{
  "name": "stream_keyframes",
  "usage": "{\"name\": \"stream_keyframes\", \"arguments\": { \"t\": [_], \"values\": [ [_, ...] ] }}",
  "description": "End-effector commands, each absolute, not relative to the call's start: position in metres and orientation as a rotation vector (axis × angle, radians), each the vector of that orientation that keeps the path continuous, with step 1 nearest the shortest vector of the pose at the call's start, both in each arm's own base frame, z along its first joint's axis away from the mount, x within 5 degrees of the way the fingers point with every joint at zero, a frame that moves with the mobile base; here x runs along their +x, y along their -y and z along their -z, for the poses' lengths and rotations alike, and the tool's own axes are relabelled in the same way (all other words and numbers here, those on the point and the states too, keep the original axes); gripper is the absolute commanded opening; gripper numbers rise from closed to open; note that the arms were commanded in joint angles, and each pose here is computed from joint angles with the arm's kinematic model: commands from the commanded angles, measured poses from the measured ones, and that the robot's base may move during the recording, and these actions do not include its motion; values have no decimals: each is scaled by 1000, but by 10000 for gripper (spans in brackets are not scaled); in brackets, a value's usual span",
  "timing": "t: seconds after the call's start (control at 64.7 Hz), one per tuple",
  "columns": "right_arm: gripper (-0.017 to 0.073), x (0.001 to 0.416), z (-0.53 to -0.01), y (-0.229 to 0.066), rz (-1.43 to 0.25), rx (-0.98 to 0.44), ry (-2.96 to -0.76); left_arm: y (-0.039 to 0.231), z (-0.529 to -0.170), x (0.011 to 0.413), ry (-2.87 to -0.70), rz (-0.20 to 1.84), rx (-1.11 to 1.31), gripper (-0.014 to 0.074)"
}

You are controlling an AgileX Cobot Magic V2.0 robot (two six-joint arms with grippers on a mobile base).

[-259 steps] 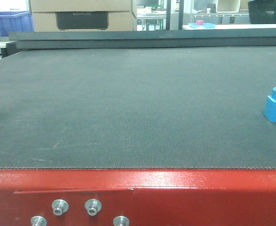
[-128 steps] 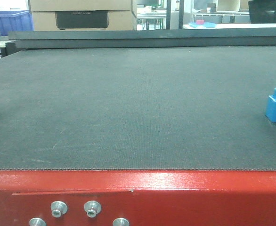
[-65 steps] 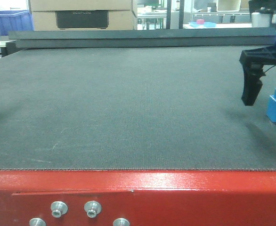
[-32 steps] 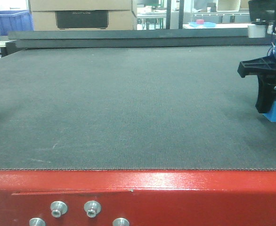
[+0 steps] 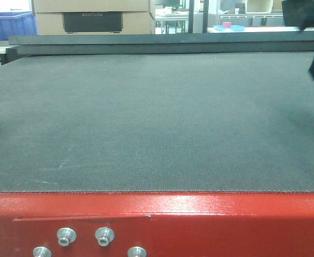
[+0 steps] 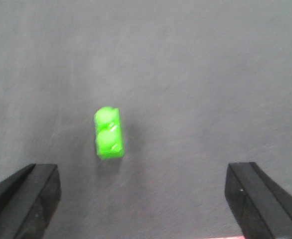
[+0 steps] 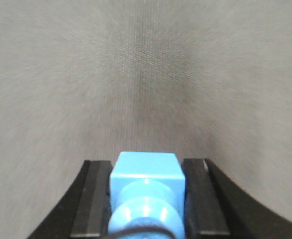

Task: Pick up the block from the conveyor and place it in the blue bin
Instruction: 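Close both grippers on the bricks and lift them off the belt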

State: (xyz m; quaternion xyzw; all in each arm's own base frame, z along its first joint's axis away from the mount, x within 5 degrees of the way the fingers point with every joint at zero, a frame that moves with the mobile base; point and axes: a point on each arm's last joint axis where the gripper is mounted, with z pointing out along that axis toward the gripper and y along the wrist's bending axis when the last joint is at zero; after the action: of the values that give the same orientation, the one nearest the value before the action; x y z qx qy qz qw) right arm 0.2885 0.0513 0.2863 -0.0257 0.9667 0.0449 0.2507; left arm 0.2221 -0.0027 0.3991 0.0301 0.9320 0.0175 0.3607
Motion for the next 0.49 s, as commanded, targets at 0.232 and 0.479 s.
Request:
{"name": "stream_keyframes", "arguments": {
  "t": [0.232, 0.479],
  "values": [
    [-154, 228, -315, -42, -153, -86, -2428, -20, -355, 289, -2630, -110, 132, 569],
    [-154, 222, -318, -41, -156, -85, -2406, -28, -299, 339, -2706, -108, 123, 569]
  ]
}}
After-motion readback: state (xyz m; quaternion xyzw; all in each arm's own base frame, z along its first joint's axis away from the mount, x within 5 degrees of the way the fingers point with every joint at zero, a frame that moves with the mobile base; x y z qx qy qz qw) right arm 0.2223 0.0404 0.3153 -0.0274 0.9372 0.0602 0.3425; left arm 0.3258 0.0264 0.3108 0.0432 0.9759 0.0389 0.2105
